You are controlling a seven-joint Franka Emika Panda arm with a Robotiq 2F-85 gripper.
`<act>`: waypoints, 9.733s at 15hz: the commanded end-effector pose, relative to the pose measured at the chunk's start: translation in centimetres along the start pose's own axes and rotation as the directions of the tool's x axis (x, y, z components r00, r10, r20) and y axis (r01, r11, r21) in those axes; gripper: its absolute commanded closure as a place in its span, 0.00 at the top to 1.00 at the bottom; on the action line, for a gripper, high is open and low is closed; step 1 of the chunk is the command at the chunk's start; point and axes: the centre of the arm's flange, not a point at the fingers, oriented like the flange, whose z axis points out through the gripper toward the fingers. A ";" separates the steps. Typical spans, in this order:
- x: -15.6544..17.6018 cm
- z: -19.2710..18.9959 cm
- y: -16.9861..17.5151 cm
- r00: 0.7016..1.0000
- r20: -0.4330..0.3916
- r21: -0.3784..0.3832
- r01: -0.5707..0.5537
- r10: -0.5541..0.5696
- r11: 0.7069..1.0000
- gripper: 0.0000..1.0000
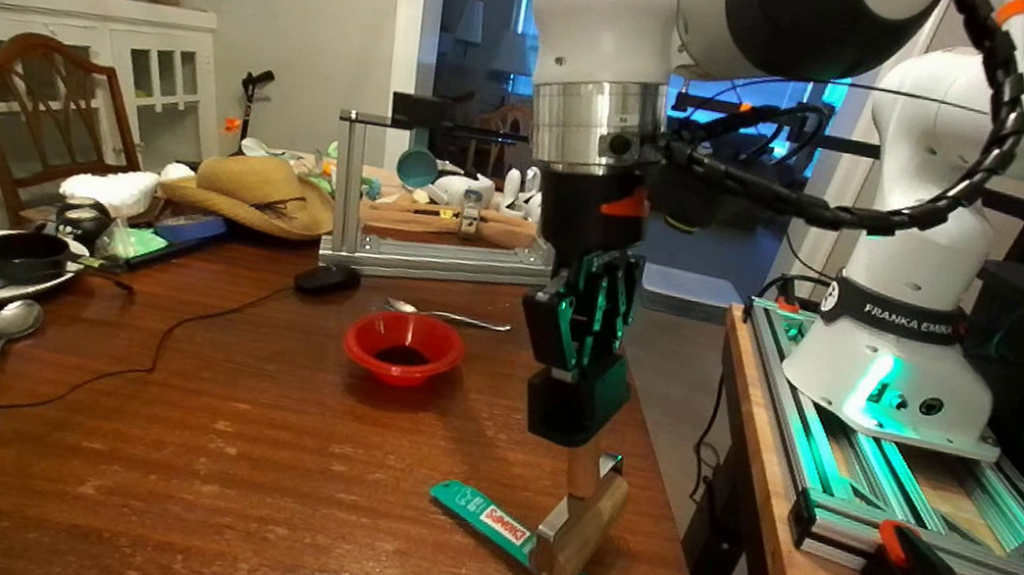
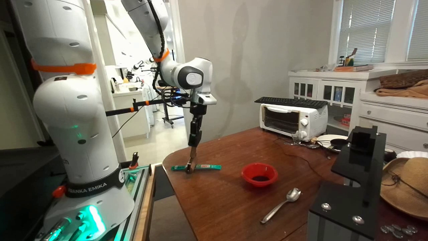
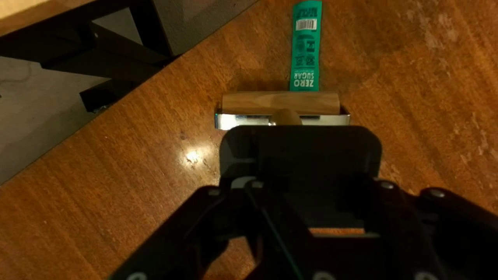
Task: Use the wooden object to roll on the green packet
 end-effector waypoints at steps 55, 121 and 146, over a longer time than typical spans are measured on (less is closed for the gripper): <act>9.3 2.6 -2.5 0.999 0.030 -0.009 -0.044 0.044 0.999 0.22; 8.5 -2.9 -3.3 0.986 -0.156 0.024 -0.063 0.066 0.998 0.22; 8.2 -18.8 15.5 0.878 -0.200 0.216 -0.393 0.434 0.894 0.22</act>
